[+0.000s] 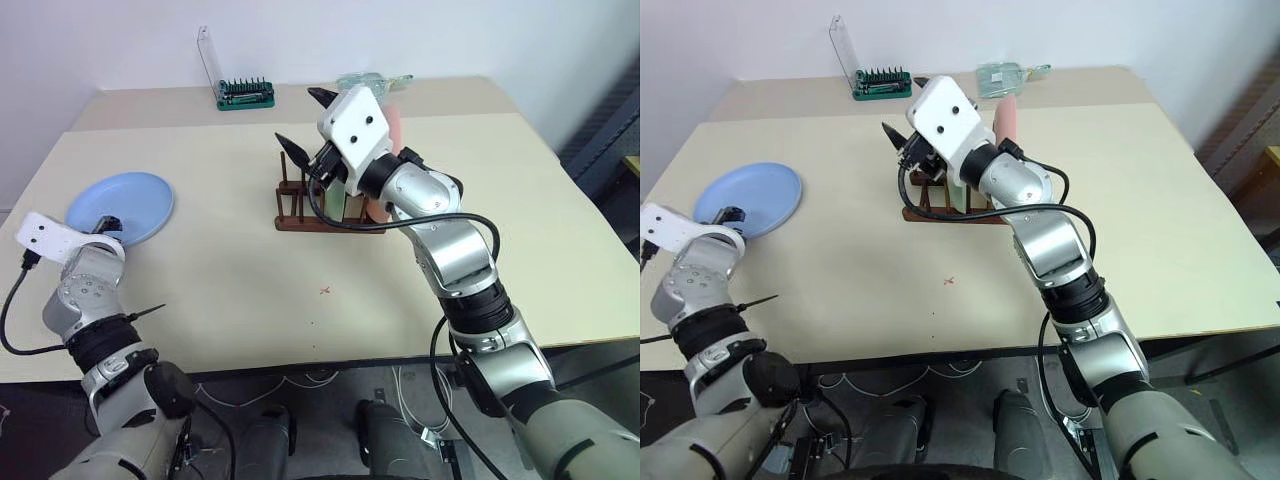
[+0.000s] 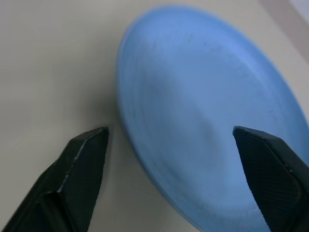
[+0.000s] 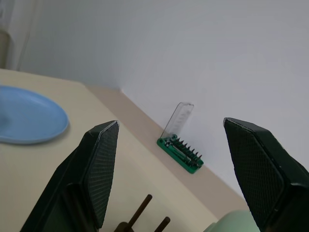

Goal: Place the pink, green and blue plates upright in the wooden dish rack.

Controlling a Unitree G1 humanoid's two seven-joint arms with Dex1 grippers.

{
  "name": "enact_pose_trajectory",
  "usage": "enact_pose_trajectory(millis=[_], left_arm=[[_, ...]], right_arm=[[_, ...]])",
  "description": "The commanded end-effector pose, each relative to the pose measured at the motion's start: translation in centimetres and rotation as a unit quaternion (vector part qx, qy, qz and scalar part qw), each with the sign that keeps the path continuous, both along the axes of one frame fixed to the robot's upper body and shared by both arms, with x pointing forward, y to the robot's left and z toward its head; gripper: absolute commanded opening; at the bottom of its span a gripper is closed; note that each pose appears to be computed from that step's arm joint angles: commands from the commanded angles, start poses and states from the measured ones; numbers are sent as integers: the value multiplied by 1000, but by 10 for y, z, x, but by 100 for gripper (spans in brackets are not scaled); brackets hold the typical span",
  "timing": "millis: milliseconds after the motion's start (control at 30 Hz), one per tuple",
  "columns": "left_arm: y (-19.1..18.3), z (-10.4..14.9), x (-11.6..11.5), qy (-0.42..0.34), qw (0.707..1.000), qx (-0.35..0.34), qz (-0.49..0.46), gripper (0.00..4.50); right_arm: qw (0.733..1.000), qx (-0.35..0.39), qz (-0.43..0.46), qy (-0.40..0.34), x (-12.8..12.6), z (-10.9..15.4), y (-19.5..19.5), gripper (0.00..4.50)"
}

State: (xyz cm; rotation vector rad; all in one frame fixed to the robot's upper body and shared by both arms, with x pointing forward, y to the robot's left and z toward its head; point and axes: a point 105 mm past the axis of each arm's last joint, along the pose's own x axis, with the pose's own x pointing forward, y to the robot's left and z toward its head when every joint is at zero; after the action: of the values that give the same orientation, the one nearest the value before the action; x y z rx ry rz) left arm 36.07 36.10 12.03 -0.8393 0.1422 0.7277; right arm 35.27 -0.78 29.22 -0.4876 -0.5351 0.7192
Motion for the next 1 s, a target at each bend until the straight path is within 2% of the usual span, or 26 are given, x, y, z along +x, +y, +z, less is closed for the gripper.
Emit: enact_pose_trajectory(millis=[33,167,200,333,433,467,533,600,633,667,767,867,1000], left_arm=[[7,12,1,-24,999,-20,22,243],[4,18,4,-30,999,-7,15,35],[1,25,6,-41,999,5,7,8],[-14,77,15,-125,988,83,-34,8],[-41,128,17,-202,959,184,-80,8],[-49,138,17,-215,950,207,-91,8],[-87,170,17,-240,924,265,-133,8],[-122,195,15,-265,907,282,-165,0],[-130,199,14,-269,905,280,-172,0],[-141,203,15,-265,902,287,-185,0],[-163,213,13,-251,897,300,-205,0],[-170,220,11,-253,898,293,-207,0],[-190,229,9,-242,896,295,-227,0]], right_arm=[[1000,9,5,-27,-6,11,0,356],[1000,6,0,-25,-5,9,-1,356],[1000,5,0,-25,-5,8,-1,356],[999,-24,-1,-39,-5,4,1,356],[995,-72,-2,-73,-5,0,5,356],[993,-85,-1,-84,-5,-1,6,356],[984,-130,15,-118,-8,-6,14,356],[970,-178,31,-163,-12,-8,23,408],[965,-192,35,-176,-13,-9,26,438],[957,-209,30,-199,-11,-9,29,448],[940,-238,27,-242,-8,-7,37,448],[933,-246,32,-259,-6,-6,41,448],[919,-263,-6,-293,7,3,44,448]])
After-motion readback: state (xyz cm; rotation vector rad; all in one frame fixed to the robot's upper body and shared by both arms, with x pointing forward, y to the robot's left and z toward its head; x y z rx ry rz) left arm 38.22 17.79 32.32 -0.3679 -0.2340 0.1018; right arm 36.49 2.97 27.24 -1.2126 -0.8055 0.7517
